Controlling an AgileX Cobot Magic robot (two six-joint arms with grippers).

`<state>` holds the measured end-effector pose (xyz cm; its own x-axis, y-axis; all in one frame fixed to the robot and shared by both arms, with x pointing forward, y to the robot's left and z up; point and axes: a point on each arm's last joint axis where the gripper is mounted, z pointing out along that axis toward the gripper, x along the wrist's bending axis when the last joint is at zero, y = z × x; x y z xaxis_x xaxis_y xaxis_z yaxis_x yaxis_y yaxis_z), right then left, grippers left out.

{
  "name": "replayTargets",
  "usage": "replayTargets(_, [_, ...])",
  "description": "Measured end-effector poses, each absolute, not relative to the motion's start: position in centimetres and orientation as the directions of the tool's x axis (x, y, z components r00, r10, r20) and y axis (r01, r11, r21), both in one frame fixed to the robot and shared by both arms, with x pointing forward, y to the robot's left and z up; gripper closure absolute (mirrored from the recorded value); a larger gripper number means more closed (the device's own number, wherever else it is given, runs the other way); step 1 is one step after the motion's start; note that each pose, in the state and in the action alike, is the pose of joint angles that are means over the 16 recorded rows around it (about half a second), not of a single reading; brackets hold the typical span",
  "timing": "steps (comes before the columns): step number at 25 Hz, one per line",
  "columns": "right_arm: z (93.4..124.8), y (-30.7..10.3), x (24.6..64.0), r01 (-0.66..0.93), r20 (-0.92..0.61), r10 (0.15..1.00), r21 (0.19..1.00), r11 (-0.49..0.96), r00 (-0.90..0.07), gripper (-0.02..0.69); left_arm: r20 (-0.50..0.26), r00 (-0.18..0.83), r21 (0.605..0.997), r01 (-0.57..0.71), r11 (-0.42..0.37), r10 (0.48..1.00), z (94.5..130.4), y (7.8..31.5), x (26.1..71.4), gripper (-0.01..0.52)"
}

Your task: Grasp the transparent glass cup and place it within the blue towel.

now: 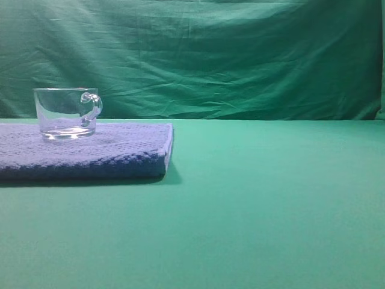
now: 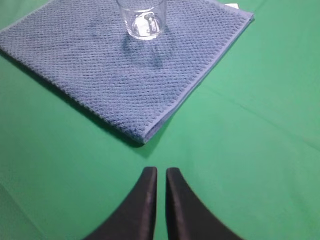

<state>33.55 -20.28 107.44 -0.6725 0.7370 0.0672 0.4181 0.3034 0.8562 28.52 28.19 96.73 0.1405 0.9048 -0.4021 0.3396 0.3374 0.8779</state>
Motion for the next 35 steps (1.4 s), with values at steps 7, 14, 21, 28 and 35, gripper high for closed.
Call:
replayTargets(7, [107.8,-21.9,32.3,0.365,0.024,0.742,0.881,0.301,-0.67,0.604,-0.402,0.14,0.878,0.34,0.337,0.905,96.7,28.2,28.5,0.514])
replayTargets(14, [107.8,-24.1,31.6,0.299,-0.026,0.803,0.92,0.252,-0.596,0.604,-0.402,0.14,0.878,0.34,0.337,0.905,96.7,28.2,28.5,0.514])
replayTargets(21, [105.4,-27.0,30.4,0.228,-0.04,0.908,0.962,0.148,-0.418,0.604,-0.402,0.14,0.878,0.34,0.337,0.905,96.7,28.2,28.5,0.514])
replayTargets(28, [101.1,-28.8,29.4,0.173,-0.04,0.977,0.982,0.077,-0.211,0.604,-0.402,0.14,0.878,0.34,0.337,0.905,96.7,28.2,28.5,0.514])
replayTargets(35, [97.3,-29.5,29.2,0.184,-0.04,0.995,0.981,0.056,-0.089,0.604,-0.402,0.14,0.878,0.34,0.337,0.905,96.7,28.2,28.5,0.514])
